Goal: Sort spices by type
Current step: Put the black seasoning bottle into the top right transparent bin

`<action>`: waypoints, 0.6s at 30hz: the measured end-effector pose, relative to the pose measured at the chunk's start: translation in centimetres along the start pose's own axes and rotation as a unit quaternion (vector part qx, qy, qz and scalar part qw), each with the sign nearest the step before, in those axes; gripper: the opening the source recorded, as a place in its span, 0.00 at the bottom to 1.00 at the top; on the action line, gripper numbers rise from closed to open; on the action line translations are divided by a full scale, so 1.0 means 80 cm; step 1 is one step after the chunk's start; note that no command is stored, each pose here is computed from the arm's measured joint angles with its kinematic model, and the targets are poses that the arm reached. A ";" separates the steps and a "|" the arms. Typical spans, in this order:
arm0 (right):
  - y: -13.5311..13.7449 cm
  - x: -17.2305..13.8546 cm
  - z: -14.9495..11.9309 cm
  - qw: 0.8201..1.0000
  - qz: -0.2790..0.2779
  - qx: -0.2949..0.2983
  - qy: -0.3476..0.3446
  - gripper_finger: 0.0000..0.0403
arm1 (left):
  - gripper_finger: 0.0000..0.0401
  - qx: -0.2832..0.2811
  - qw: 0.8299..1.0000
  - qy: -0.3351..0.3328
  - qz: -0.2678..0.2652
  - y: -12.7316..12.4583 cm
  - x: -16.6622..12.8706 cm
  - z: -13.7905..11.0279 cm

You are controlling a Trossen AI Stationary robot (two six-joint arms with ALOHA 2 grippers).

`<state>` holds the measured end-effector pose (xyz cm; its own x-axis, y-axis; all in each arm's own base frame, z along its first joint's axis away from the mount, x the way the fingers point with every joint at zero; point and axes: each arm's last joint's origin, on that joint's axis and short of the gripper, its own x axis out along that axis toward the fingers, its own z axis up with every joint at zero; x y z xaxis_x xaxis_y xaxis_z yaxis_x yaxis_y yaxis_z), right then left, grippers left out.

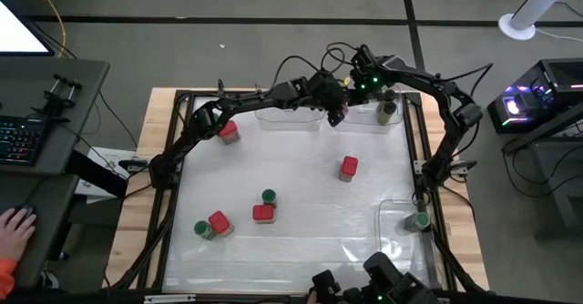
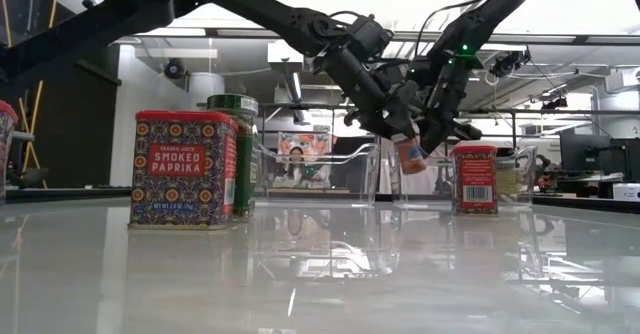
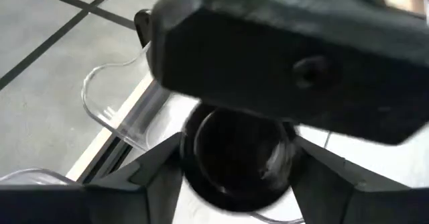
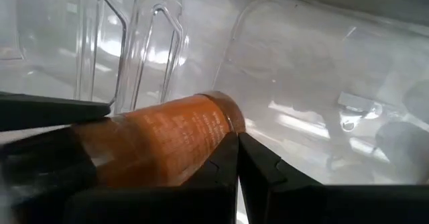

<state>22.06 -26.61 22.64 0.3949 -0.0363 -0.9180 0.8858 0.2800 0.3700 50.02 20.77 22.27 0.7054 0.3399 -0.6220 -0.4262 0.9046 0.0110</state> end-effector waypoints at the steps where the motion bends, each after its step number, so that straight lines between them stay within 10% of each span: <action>1: 0.000 0.000 0.000 1.000 0.000 0.001 0.000 0.00 | 0.59 0.000 1.000 -0.001 0.000 0.000 0.000 0.000; 18: 0.003 0.001 0.001 1.000 -0.001 0.000 -0.010 0.00 | 0.66 -0.011 1.000 -0.007 -0.001 0.004 0.012 -0.002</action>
<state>22.33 -26.62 22.68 0.3973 -0.0556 -0.9160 0.8867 0.2804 0.3676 50.43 21.30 21.55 0.7141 0.3422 -0.6106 -0.4374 0.8992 -0.0076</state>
